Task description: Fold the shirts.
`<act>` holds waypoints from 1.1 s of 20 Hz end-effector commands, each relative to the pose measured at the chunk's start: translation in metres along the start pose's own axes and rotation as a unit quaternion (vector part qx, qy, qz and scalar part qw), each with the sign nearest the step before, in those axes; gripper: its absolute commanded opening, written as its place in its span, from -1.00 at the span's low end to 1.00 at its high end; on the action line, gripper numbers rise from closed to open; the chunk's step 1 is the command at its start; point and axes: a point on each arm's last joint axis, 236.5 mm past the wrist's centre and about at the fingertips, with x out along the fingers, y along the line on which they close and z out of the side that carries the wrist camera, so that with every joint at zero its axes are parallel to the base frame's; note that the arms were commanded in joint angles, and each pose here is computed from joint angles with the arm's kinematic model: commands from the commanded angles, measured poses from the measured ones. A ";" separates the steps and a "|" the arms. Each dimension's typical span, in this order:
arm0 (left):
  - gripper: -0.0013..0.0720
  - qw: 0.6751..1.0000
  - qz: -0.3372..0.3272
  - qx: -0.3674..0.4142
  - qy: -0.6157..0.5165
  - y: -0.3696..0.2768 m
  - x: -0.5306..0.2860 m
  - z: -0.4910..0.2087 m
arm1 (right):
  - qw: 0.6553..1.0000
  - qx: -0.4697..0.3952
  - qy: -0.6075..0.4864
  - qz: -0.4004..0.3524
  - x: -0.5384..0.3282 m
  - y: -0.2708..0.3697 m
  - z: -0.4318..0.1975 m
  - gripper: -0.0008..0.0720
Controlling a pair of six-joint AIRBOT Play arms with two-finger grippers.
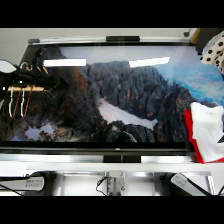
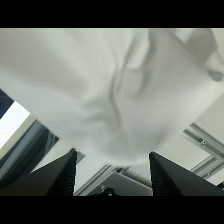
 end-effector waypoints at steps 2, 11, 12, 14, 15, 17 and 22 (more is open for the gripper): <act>-0.88 1.000 0.000 0.001 0.001 0.000 0.000 0.000 | 1.000 -0.009 -0.010 -0.026 -0.005 -0.013 0.003 0.58; -0.89 0.911 0.402 0.065 0.058 0.080 -0.076 0.012 | 0.854 -0.179 -0.424 0.243 -0.254 0.223 0.087 0.29; -0.88 0.907 0.409 0.078 0.058 0.073 -0.072 0.013 | 0.858 -0.233 -0.387 0.245 -0.237 0.265 0.061 0.53; 0.14 0.912 0.391 0.084 0.094 0.057 -0.052 -0.005 | 0.890 -0.327 -0.256 0.186 -0.162 0.317 -0.001 0.85; 0.91 0.907 0.392 0.073 0.138 0.053 -0.049 -0.027 | 0.904 -0.364 -0.178 0.136 -0.120 0.323 -0.033 0.84; 0.87 0.889 0.391 0.054 0.233 0.047 -0.054 -0.081 | 0.905 -0.412 -0.074 0.078 -0.064 0.322 -0.080 0.84; 0.87 0.913 0.375 0.085 0.136 0.038 -0.051 -0.084 | 0.898 -0.430 -0.056 0.067 -0.015 0.330 -0.119 0.76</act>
